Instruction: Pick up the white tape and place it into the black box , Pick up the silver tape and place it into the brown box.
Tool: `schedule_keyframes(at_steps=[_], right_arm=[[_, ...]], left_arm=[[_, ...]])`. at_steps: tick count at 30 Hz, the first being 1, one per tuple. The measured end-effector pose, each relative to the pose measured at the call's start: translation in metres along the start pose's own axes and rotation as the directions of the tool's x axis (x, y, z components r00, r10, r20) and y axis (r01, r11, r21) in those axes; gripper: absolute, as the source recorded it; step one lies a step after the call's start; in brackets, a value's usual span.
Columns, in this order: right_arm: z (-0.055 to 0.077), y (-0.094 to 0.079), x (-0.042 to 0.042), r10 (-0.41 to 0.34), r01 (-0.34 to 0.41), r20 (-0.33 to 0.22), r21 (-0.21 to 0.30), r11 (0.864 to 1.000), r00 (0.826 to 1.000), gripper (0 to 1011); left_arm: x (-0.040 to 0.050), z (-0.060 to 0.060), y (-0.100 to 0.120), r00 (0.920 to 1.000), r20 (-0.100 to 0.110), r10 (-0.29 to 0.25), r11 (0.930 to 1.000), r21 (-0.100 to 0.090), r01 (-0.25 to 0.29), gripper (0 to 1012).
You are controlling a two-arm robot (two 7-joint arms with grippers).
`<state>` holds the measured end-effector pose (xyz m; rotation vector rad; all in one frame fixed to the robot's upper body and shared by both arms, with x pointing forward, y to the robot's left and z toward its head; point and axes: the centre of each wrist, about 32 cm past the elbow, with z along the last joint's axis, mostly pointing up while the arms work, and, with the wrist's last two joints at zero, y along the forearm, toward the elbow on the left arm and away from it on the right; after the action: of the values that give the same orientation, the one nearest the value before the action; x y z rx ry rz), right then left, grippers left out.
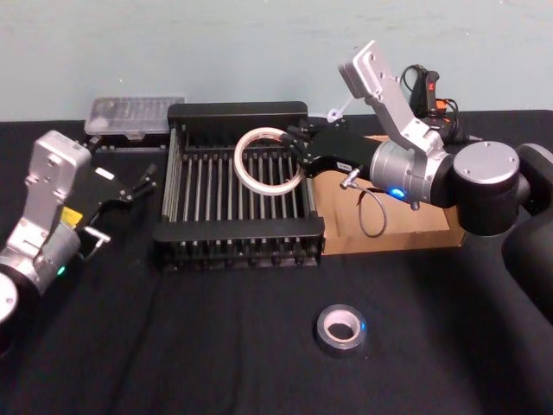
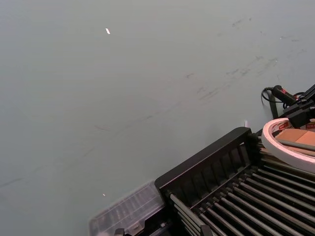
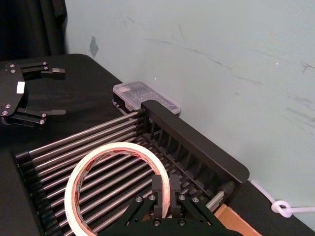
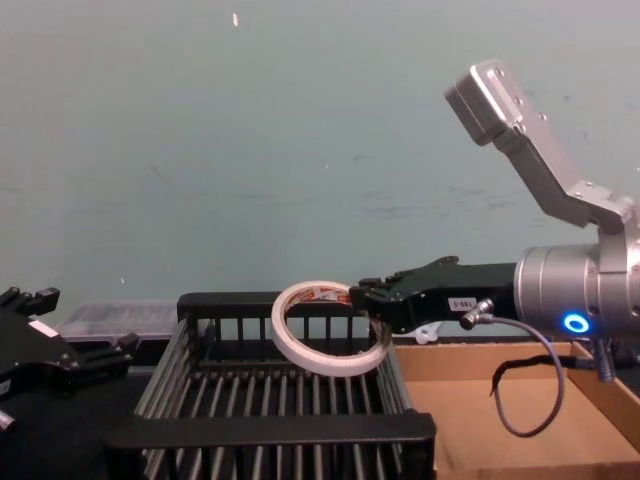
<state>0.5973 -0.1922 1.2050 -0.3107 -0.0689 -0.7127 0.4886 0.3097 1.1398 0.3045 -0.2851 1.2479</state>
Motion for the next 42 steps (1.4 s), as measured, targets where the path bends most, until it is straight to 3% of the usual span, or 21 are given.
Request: schedule_keyframes(at_steps=[6,15,24,36,42], right_arm=[[-0.0002,-0.0006,0.0,-0.001,0.001,-0.002,0.001,1.0,1.0,116],[-0.0001,-0.0009,0.0,-0.001,0.001,-0.003,0.002,1.0,1.0,362],[-0.0003,-0.0013,0.0001,-0.002,0.002,-0.004,0.001,1.0,1.0,691],[-0.0003,-0.0014,0.0,-0.002,0.002,-0.004,0.001,1.0,1.0,1002],[0.0005,-0.0034,-0.0009,-0.011,0.011,-0.003,0.008,1.0,1.0,1002]], left_arm=[[0.0,0.0,0.0,1.0,0.0,0.0,1.0,0.0,0.0,1001],[0.0,0.0,0.0,1.0,0.0,0.0,1.0,0.0,0.0,1001],[0.0,0.0,0.0,1.0,0.0,0.0,1.0,0.0,0.0,1002],[0.0,0.0,0.0,1.0,0.0,0.0,1.0,0.0,0.0,1001],[0.0,0.0,0.0,1.0,0.0,0.0,1.0,0.0,0.0,1001]])
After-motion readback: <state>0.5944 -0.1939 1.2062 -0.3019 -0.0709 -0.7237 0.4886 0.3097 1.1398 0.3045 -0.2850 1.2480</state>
